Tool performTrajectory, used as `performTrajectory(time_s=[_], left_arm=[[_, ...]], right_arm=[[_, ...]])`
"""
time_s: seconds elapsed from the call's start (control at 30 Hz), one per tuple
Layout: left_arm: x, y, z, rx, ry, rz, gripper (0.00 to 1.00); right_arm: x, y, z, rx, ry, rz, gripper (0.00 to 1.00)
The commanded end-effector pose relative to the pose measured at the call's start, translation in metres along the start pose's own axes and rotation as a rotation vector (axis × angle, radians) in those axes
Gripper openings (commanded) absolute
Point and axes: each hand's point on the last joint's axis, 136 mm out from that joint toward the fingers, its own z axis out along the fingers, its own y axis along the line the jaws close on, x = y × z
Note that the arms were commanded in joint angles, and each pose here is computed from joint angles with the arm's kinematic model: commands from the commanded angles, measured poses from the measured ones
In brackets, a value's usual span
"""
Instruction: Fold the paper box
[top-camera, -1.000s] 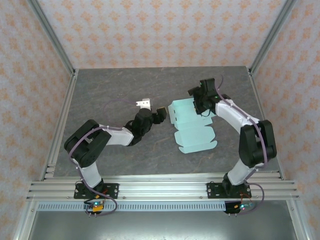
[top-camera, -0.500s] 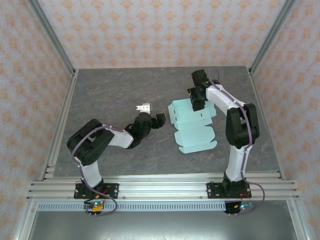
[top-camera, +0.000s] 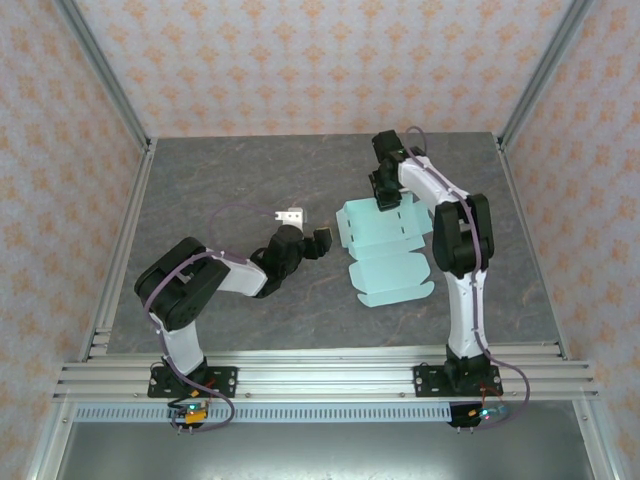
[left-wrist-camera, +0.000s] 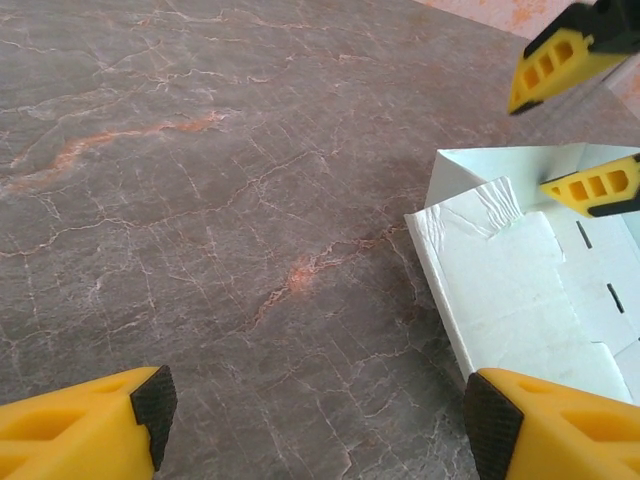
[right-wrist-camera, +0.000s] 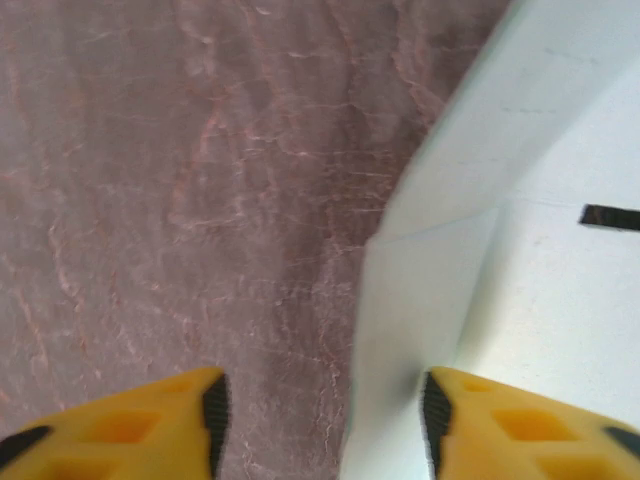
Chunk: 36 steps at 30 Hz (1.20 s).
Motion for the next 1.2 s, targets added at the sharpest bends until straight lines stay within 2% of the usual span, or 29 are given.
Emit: performTrajectory(time_s=[0.0, 0.07, 0.17, 0.47, 0.67, 0.9, 1.17], left_arm=[[-0.003, 0.006, 0.001, -0.009, -0.02, 0.014, 0.79], [-0.001, 0.007, 0.001, -0.011, -0.016, 0.013, 0.78], [0.0, 0.007, 0.002, -0.005, -0.012, 0.011, 0.78], [-0.001, -0.001, 0.0, 0.042, -0.012, 0.012, 0.77], [0.0, -0.001, -0.008, 0.056, -0.019, -0.006, 0.77], [0.001, -0.005, -0.012, 0.098, -0.036, -0.013, 0.74], [-0.008, -0.017, -0.019, 0.161, -0.097, 0.027, 0.73]], right_arm=[[0.009, -0.018, 0.007, 0.065, 0.006, -0.005, 0.49], [0.012, -0.018, 0.006, 0.057, 0.009, -0.004, 0.44], [0.01, -0.016, -0.002, 0.035, -0.014, -0.007, 0.28], [0.015, -0.018, -0.022, -0.056, -0.004, 0.041, 0.12], [0.03, -0.012, -0.032, -0.244, 0.062, 0.096, 0.08], [0.041, 0.011, -0.068, -0.645, 0.17, 0.121, 0.07], [0.054, 0.015, -0.097, -0.879, 0.258, 0.062, 0.07]])
